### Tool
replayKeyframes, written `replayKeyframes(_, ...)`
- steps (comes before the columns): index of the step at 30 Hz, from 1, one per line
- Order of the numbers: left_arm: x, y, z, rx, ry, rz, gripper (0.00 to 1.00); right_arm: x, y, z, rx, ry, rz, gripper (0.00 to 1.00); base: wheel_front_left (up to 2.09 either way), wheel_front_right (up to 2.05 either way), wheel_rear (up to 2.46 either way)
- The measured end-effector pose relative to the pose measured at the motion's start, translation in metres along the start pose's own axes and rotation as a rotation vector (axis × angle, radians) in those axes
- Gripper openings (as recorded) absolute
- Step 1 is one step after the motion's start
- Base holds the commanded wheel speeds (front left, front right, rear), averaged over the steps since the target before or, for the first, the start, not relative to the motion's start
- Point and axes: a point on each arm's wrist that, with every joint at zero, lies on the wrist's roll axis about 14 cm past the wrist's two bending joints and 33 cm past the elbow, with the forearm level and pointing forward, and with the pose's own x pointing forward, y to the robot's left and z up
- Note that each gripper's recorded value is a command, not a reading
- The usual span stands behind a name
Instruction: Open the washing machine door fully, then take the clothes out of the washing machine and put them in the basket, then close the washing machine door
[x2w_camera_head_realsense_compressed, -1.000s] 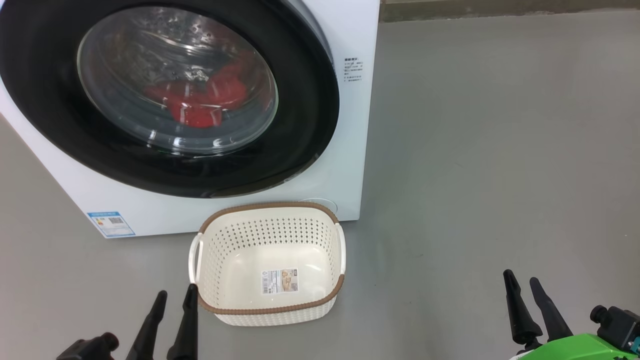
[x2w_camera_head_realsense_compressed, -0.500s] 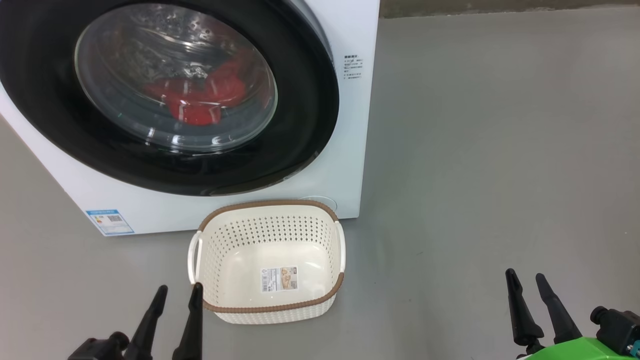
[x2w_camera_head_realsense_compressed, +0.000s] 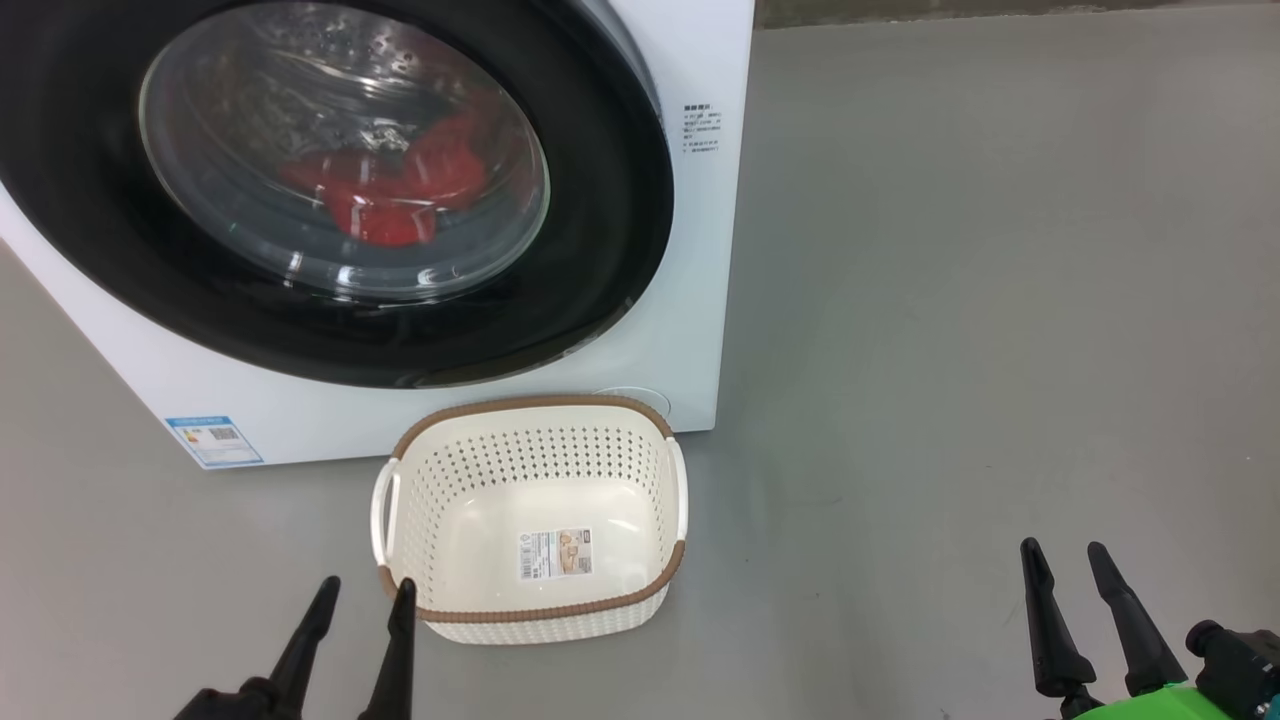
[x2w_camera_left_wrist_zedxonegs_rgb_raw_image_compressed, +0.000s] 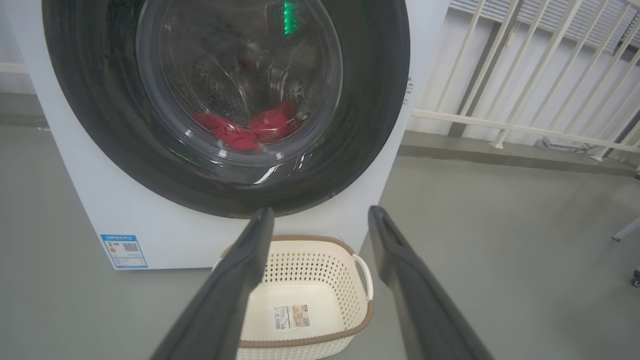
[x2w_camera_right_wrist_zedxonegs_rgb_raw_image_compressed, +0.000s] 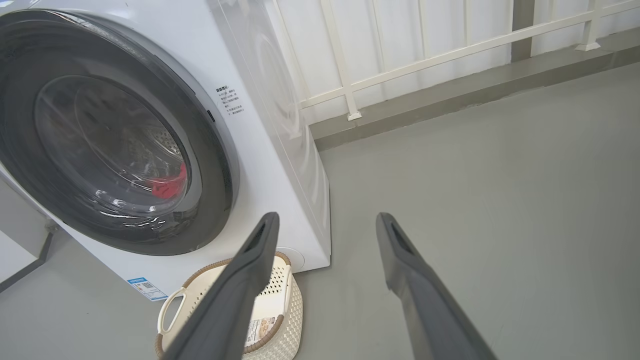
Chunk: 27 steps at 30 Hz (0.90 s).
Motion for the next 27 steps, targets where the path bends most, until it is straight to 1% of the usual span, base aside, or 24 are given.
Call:
replayKeyframes(8,-0.001,0.002,-0.008,0.049,0.021,-0.004,1.00,-0.003,0.000,0.002,-0.061,-0.012,0.007,1.00,0.00,0.00,0.00)
replayKeyframes(12,-0.002,0.003,-0.011,0.051,0.026,-0.003,1.00,-0.007,-0.003,-0.001,-0.086,-0.003,0.004,1.00,0.00,0.00,0.00)
replayKeyframes(27,-0.001,0.004,-0.014,0.045,0.035,-0.002,1.00,-0.009,-0.006,-0.002,-0.086,-0.002,-0.005,1.00,0.00,0.00,0.00)
